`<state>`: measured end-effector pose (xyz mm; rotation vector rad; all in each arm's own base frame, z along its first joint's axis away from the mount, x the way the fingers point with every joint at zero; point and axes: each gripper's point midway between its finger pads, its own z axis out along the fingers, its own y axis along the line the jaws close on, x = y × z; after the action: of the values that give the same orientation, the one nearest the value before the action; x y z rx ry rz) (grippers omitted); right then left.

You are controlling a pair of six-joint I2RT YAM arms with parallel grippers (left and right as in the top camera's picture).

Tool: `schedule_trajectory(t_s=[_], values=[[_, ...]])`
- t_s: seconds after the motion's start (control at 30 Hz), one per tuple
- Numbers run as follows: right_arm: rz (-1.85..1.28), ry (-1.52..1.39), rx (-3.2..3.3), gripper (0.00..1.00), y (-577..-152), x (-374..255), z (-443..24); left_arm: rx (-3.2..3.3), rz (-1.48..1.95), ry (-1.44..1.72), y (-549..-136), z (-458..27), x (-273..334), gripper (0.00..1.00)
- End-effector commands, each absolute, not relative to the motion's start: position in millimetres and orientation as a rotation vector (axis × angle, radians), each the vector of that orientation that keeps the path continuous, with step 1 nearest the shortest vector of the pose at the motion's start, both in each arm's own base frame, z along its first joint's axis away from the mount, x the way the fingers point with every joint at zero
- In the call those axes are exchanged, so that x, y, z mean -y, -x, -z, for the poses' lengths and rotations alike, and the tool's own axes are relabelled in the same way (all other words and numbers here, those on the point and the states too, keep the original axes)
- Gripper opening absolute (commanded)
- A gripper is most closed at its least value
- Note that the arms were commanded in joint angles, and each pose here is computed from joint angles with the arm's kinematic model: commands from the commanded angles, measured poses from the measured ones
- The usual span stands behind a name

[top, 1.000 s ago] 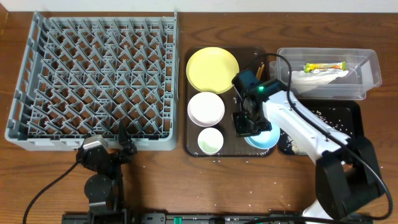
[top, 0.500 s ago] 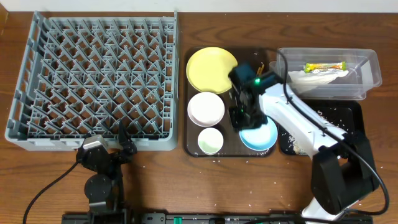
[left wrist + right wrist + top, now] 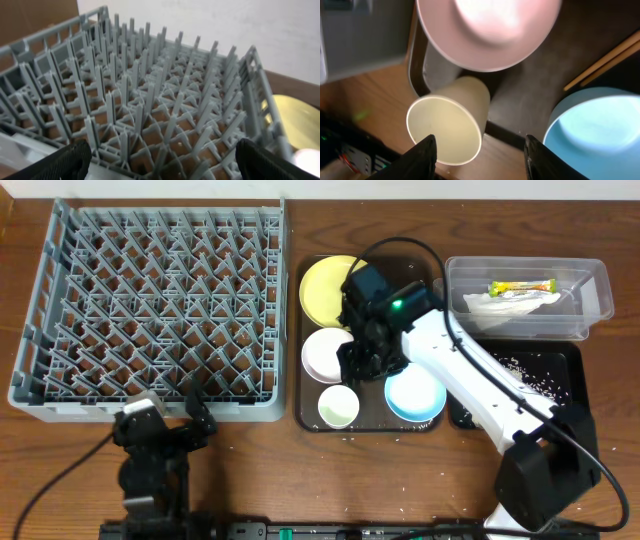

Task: Sort waste into correct bins and load items into the dishwasher
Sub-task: 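Grasp the white cup with the right gripper and lift it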

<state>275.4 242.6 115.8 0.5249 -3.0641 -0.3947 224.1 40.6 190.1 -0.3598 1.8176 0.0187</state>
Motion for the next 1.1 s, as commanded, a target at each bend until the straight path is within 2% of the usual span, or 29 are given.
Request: schedule_trajectory(t_s=[0.0, 0.37, 0.47, 0.57, 0.67, 0.83, 0.93, 1.07], values=[[0.304, -0.567, 3.02, 0.52, -266.0, -242.2, -99.1, -1.843, 0.065, 0.316, -227.8, -231.2, -26.6, 0.93], [0.181, -0.568, 2.916, 0.39, -255.0, -241.8, -59.4, -2.147, 0.463, 0.2, -265.4, -277.2, 30.9, 0.93], [0.159, -0.558, 2.89, 0.25, -254.0, -240.9, -48.1, -2.144, 0.597, 0.126, -274.5, -293.2, 49.7, 0.94], [0.142, -0.543, 2.874, 0.02, -253.0, -240.1, -40.3, -2.115, 0.688, 0.062, -281.3, -302.6, 62.5, 0.94], [0.16, -0.543, 2.884, 0.01, -255.1, -242.9, -41.5, -2.132, 0.703, 0.064, -283.7, -298.0, 63.8, 0.94], [0.308, -0.517, 2.953, 0.01, -276.4, -250.8, -78.1, -2.157, 0.774, 0.093, -285.3, -293.4, 69.3, 0.94], [0.542, -0.494, 3.02, 0.01, -301.4, -255.1, -122.9, -2.168, 0.947, 0.196, -280.2, -297.1, 81.7, 0.94], [0.972, -0.438, 3.146, 0.01, -355.6, -256.1, -181.2, -2.181, 1.143, 0.439, -276.1, -300.6, 89.2, 0.94]])
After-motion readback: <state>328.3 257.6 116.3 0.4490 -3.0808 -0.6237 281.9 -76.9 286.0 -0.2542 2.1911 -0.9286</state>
